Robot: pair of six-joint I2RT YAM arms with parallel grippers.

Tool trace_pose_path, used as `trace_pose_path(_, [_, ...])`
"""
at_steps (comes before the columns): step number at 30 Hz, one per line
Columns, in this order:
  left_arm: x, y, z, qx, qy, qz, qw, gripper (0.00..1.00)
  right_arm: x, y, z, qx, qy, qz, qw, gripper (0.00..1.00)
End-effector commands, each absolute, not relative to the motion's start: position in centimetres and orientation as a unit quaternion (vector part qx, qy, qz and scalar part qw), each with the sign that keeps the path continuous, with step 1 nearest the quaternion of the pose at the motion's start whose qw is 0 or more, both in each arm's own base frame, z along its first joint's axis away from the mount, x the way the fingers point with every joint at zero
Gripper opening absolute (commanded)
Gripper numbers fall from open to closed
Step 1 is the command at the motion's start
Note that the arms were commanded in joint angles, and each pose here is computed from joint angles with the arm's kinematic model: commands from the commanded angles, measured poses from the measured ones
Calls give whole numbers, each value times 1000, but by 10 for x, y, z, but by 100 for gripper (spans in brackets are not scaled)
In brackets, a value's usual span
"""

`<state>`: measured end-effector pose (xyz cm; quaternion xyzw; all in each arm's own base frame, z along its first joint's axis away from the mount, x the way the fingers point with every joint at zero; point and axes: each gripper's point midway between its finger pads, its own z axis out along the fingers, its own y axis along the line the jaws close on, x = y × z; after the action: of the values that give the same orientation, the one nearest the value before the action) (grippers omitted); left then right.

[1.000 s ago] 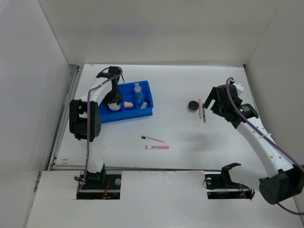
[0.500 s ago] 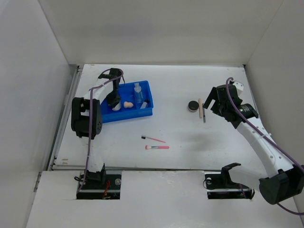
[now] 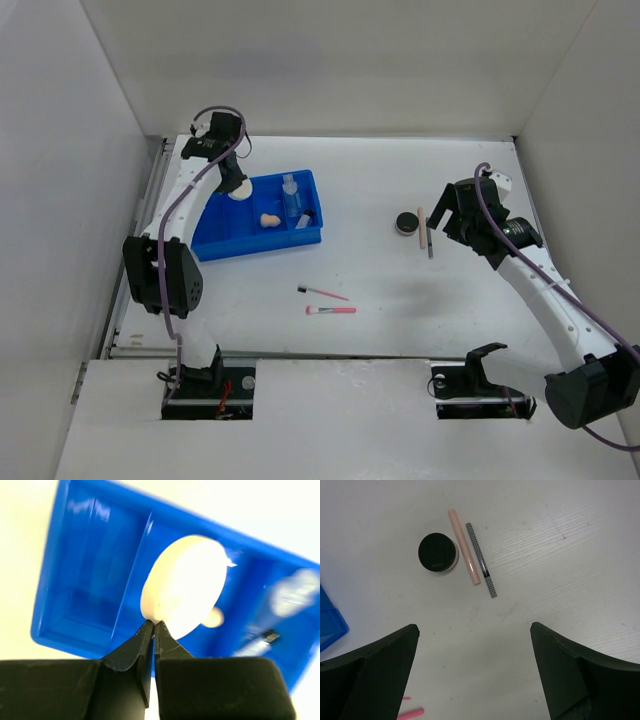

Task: Organize the makeup

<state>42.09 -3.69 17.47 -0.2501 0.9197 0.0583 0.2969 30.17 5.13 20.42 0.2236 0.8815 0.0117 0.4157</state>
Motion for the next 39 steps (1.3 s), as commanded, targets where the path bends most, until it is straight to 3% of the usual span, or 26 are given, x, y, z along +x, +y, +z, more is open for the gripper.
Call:
trace_pose_path(1, [414,-47,211,-223,918,41,325,0,311,51,222,225,869,19,441,99])
trace_pose_path(6, [418,-79,210,-191,926,-13,324,0,311,51,222,225,869,19,441,99])
trace_pose_path(13, [425,-117,172,-146,943,-2,298,0,311,51,222,225,869,19,441,99])
trace_pose_path(28, [422,-85,158,-160,937,91,297,0,308,49,217,225,872,11,435,99])
trace_pose_path(39, [430,-105,138,-144,949,50,275,0,311,51,216,224,873,15,434,99])
